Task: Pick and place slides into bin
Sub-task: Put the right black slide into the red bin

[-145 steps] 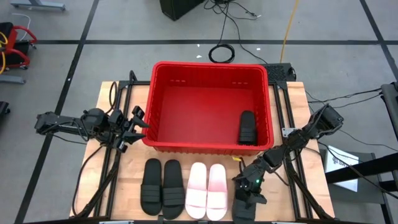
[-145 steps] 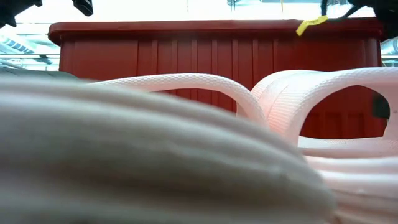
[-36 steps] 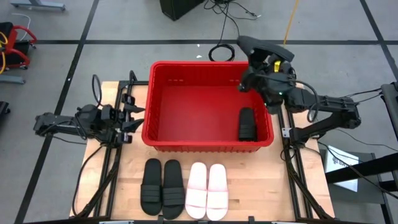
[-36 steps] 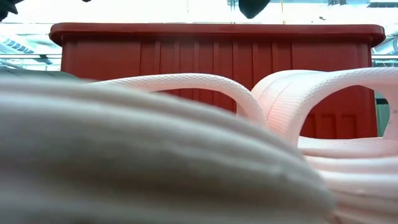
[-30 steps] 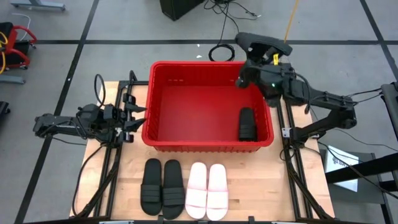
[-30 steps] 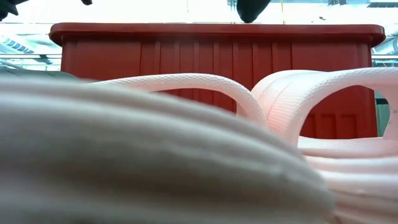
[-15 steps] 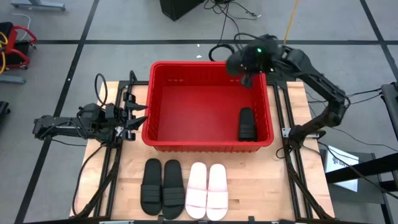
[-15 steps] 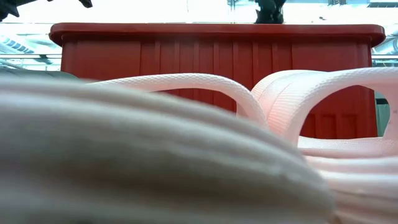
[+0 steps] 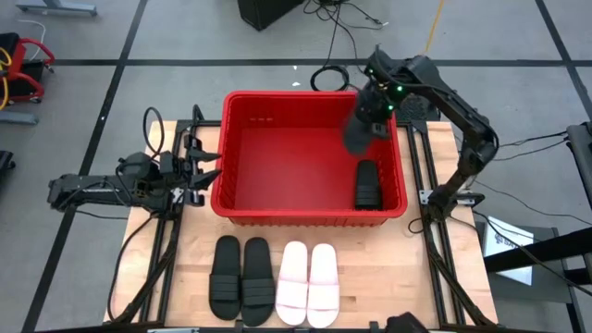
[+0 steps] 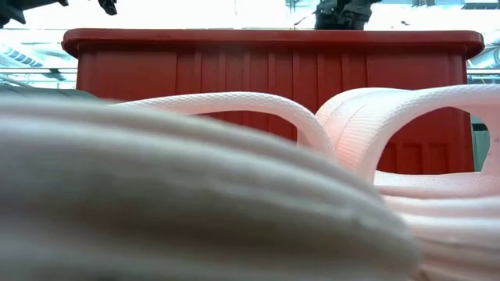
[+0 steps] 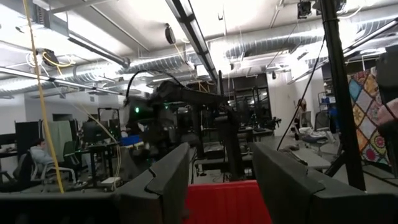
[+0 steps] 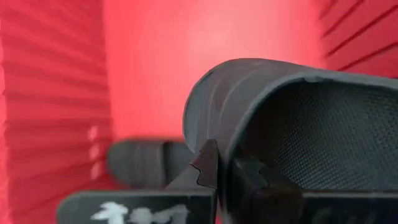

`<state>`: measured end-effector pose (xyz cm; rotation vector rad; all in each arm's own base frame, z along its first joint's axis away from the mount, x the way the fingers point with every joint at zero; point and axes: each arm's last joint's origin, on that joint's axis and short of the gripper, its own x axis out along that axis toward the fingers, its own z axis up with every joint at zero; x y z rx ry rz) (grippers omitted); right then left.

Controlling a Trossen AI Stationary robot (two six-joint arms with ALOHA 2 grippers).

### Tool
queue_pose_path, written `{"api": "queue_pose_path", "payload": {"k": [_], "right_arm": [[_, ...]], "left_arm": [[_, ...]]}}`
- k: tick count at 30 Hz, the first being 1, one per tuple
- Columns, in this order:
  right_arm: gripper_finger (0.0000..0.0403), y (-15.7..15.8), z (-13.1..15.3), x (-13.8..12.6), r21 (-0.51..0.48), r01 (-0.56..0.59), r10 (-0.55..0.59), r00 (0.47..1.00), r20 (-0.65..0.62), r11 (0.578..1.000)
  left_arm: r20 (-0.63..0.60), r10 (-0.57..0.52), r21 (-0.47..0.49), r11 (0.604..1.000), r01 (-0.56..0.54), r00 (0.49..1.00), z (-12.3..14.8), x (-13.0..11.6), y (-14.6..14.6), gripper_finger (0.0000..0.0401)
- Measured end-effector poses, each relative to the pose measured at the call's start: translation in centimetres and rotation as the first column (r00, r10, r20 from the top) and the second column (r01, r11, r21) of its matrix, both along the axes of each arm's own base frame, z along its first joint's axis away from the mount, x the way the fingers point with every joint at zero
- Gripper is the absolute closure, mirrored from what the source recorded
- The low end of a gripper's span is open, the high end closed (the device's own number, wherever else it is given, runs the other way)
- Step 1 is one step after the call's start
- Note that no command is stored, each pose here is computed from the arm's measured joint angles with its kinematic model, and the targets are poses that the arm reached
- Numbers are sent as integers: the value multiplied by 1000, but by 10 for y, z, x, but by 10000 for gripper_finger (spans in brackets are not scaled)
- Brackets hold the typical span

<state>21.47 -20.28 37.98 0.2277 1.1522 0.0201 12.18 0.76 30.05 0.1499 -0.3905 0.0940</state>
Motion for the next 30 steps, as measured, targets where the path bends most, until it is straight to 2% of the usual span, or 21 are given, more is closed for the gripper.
{"api": "queue_pose_path", "payload": {"k": [3, 8, 14, 21, 25, 30], "right_arm": [[401, -7, -13, 5, 48, -25, 27, 998, -53, 999], [401, -27, -36, 13, 107, -33, 41, 997, -72, 994], [401, -46, -59, 14, 185, 19, 1, 994, -107, 982], [401, -40, -93, 9, 287, 36, 22, 980, -196, 957], [401, -35, -112, 5, 332, 6, 74, 970, -230, 943], [401, -32, -125, 0, 334, -33, 134, 949, -284, 942]], "left_arm": [[0, 2, 3, 1000, -2, 1000, 0, 0, 0, 217], [0, 2, 3, 1000, -2, 1000, 0, 0, 0, 217], [1, -7, -15, 1000, 7, 1000, 0, 0, 0, 217], [-20, -11, -22, 1000, 11, 1000, -2, 1, 0, 217], [-28, -12, -22, 1000, 11, 1000, -3, 1, 0, 217], [-27, -12, -21, 1000, 11, 1000, -3, 1, 0, 217]]}}
